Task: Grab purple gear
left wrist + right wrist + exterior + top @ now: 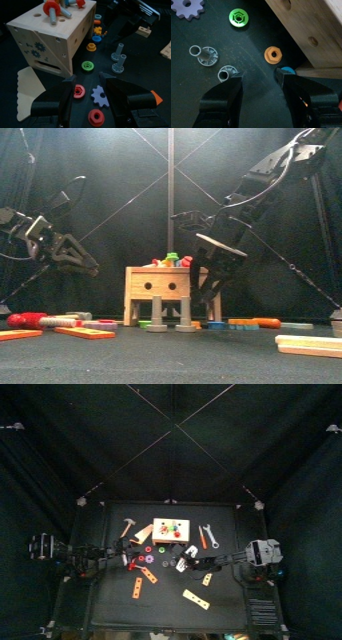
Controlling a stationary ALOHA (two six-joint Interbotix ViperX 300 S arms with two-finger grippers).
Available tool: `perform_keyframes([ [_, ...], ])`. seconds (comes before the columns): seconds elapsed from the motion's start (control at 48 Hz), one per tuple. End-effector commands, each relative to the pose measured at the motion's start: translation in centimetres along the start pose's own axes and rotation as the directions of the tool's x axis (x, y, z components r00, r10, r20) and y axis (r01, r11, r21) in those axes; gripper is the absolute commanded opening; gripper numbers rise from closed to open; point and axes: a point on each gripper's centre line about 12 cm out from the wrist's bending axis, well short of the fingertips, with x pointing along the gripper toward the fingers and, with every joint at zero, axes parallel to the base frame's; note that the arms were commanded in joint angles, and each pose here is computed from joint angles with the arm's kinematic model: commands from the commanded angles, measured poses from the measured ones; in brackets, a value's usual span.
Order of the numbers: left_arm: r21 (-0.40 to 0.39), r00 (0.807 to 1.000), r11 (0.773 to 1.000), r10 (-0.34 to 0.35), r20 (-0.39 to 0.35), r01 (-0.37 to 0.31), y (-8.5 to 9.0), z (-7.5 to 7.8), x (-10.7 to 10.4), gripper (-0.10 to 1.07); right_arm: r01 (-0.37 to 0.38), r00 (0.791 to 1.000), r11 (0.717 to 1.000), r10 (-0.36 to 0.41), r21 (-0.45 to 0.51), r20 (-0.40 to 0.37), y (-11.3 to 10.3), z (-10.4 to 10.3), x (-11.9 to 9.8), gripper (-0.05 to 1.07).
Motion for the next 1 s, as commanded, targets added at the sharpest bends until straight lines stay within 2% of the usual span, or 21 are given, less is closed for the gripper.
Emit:
perform_keyframes([
  [0.0, 0.018, 0.999, 0.999, -0.030, -0.025, 0.030, -0.5, 0.1, 0.3, 0.81, -0.029, 0.999, 0.999, 0.028, 0.019, 0.044, 0.4, 1.5, -1.5, 0.86],
  [0.188, 0.062, 0.981, 0.992, -0.095, -0.169, 0.107, -2.1, -0.9, 1.1, 0.82, -0.047, 0.998, 0.999, 0.046, 0.018, 0.043, 1.0, 1.1, -2.1, 0.86],
  [0.375, 0.080, 0.956, 0.989, -0.101, -0.277, 0.128, -2.4, -1.6, 2.0, 0.86, -0.077, 0.997, 0.995, 0.076, 0.057, 0.020, 1.5, 0.4, -3.2, 0.86],
  [0.708, 0.084, 0.937, 0.987, -0.105, -0.334, 0.140, -3.0, -2.4, 4.2, 0.98, -0.038, 0.999, 0.996, 0.037, 0.083, 0.010, 0.5, -0.8, -5.4, 0.86],
  [0.979, 0.085, 0.919, 0.986, -0.098, -0.383, 0.140, -3.2, -3.4, 6.3, 0.98, -0.014, 1.000, 0.997, 0.015, 0.074, -0.015, 0.0, -1.7, -4.7, 0.86],
])
